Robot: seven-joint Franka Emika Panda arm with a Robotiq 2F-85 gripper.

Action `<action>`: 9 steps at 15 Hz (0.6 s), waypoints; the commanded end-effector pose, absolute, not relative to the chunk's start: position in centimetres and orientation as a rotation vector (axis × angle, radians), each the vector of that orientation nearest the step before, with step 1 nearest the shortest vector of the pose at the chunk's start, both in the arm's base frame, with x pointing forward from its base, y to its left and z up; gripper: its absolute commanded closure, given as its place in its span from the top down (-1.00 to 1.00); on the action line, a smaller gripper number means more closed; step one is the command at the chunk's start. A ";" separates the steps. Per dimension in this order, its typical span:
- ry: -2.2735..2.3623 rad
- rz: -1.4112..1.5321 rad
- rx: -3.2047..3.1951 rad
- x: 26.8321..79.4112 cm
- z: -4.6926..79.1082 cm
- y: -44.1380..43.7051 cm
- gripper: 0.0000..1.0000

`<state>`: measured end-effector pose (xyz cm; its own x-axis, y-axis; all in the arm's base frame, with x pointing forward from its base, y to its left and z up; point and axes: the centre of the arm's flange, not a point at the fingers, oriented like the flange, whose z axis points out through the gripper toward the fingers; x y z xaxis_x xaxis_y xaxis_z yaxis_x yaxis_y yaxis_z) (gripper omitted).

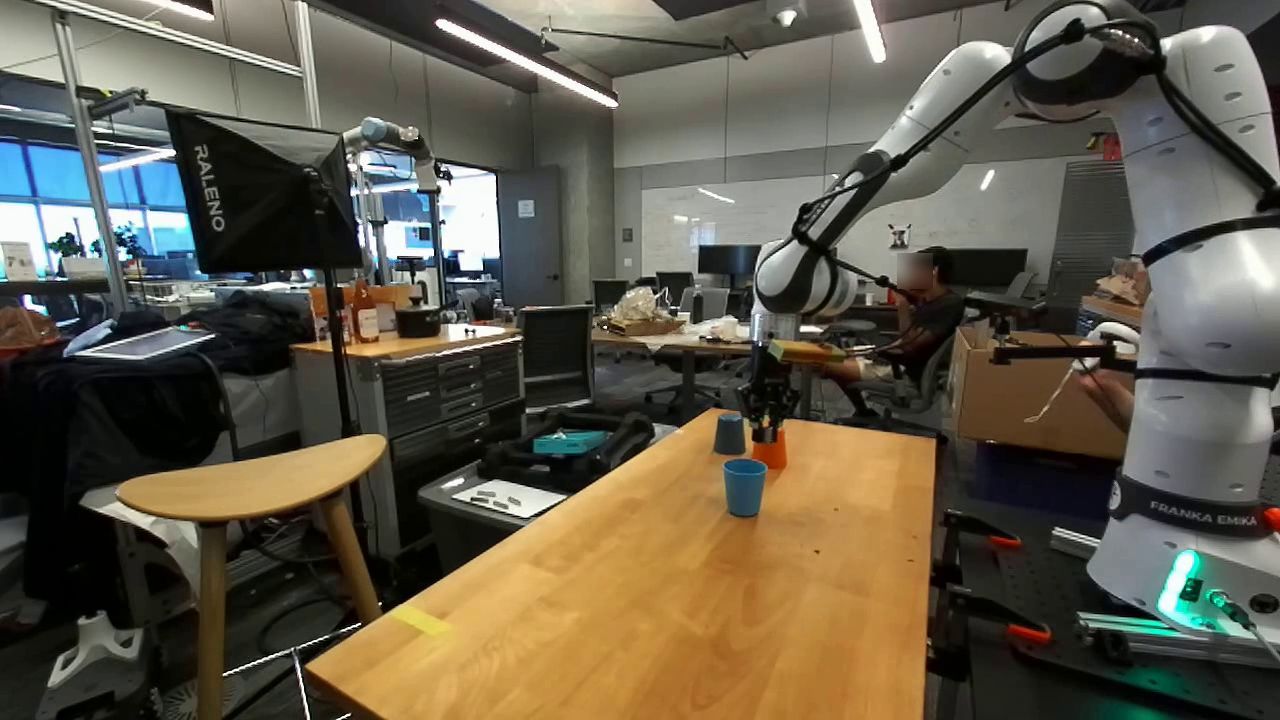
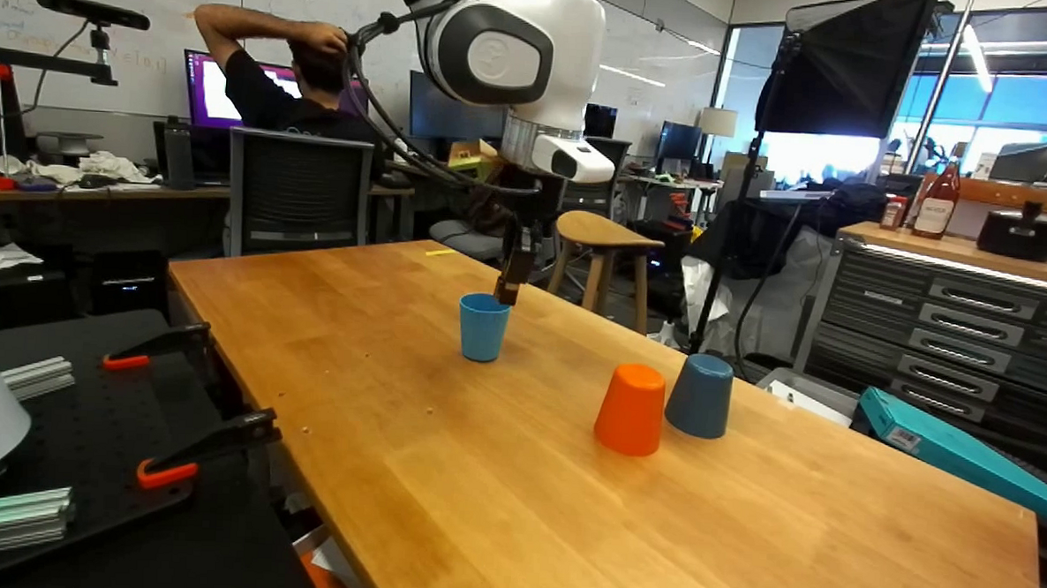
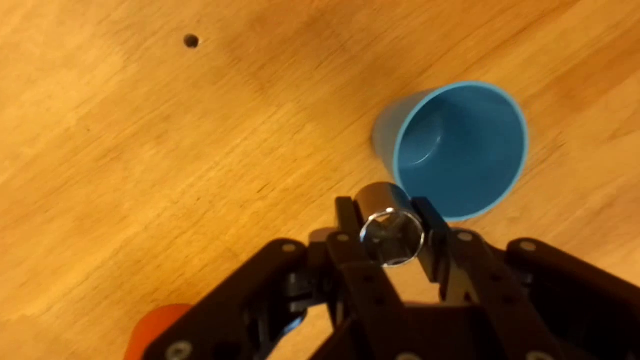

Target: Put the object in the blue cup

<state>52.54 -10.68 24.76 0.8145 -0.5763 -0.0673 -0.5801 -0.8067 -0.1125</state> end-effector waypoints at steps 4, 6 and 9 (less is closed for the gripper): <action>0.815 0.046 -2.796 53.1 25.6 -6.2 -0.76; 0.811 0.051 -2.792 53.8 25.1 -5.4 -0.76; 0.809 0.063 -2.795 54.5 24.3 -5.0 -0.75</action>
